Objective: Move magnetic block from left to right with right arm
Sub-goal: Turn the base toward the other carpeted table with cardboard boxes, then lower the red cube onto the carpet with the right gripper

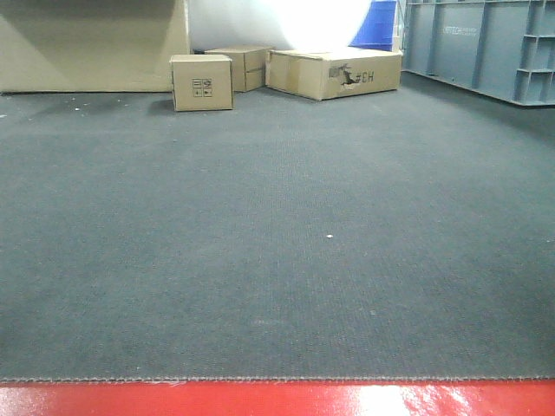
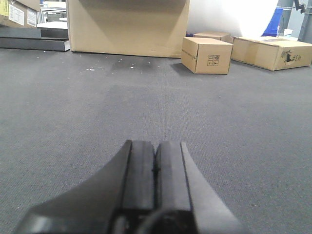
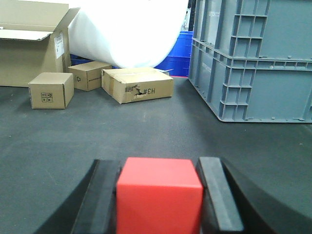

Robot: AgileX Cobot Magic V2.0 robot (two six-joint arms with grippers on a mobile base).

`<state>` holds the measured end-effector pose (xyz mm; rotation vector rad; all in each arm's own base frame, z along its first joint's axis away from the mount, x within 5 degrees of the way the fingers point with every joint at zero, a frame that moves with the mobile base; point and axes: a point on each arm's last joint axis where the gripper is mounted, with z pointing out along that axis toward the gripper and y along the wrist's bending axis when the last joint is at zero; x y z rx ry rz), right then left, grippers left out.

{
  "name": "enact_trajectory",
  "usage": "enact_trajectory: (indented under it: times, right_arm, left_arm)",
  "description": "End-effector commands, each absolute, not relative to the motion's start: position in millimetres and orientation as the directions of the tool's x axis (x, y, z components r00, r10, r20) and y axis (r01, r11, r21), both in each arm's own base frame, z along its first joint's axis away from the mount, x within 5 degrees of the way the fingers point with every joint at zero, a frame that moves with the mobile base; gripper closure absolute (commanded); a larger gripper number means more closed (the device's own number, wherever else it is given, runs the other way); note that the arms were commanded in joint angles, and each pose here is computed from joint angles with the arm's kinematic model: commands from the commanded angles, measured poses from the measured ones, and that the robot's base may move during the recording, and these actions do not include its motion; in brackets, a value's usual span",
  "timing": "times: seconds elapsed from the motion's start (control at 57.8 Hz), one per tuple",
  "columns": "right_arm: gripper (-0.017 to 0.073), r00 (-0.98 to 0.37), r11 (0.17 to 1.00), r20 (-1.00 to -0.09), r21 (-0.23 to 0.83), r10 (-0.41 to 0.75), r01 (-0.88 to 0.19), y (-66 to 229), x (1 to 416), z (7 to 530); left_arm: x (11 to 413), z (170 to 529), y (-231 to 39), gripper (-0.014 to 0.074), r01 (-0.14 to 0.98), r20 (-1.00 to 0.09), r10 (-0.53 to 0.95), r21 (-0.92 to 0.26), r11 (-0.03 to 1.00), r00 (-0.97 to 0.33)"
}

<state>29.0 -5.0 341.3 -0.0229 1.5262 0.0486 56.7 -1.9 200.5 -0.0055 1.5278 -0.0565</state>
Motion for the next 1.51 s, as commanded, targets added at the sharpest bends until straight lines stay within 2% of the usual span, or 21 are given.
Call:
enact_trajectory:
  times: [0.0, 0.398, 0.519, 0.64, 0.83, 1.055, 1.194, 1.332, 1.488]
  right_arm:
    - [0.0323, 0.14, 0.999, -0.99, -0.011, -0.004, -0.05, -4, 29, 357]
    - [0.0326, 0.158, 0.998, -0.987, -0.002, 0.008, -0.062, -3, 31, 362]
    - [0.0326, 0.126, 0.997, -0.992, 0.022, 0.032, -0.08, 0, 45, 382]
    - [0.0326, 0.087, 0.989, -0.996, -0.011, 0.002, -0.15, 10, 72, 410]
    - [0.0326, -0.072, 0.939, -0.994, -0.053, -0.082, -0.341, 51, 131, 435]
    - [0.0326, -0.301, 0.858, -0.92, -0.068, -0.252, -0.51, 128, 197, 424]
    - [0.0326, -0.431, 0.838, -0.838, -0.054, -0.333, -0.543, 168, 233, 403]
    - [0.0326, -0.564, 0.844, -0.763, 0.046, -0.316, -0.535, 196, 264, 376]
    - [0.0326, -0.648, 0.847, -0.675, 0.062, -0.354, -0.527, 219, 290, 333]
  left_arm:
    - [56, 205, -1, 0.072, 0.036, -0.991, -0.054, -0.05, 0.998, 0.121]
    - [56, 205, -1, 0.072, 0.036, -0.991, -0.054, -0.05, 0.998, 0.121]
    - [56, 205, -1, 0.072, 0.036, -0.991, -0.054, -0.05, 0.998, 0.121]
    - [56, 205, -1, 0.072, 0.036, -0.991, -0.054, -0.05, 0.998, 0.121]
    - [56, 205, -1, 0.072, 0.036, -0.991, -0.054, -0.05, 0.998, 0.121]
    - [56, 205, -1, 0.072, 0.036, -0.991, -0.054, -0.05, 0.998, 0.121]
    - [56, 205, -1, 0.072, 0.036, -0.991, -0.054, -0.05, 0.998, 0.121]
    - [56, 205, -1, 0.072, 0.036, -0.991, -0.054, -0.05, 0.998, 0.121]
    - [56, 205, -1, 0.072, 0.036, -0.991, -0.054, -0.05, 0.998, 0.121]
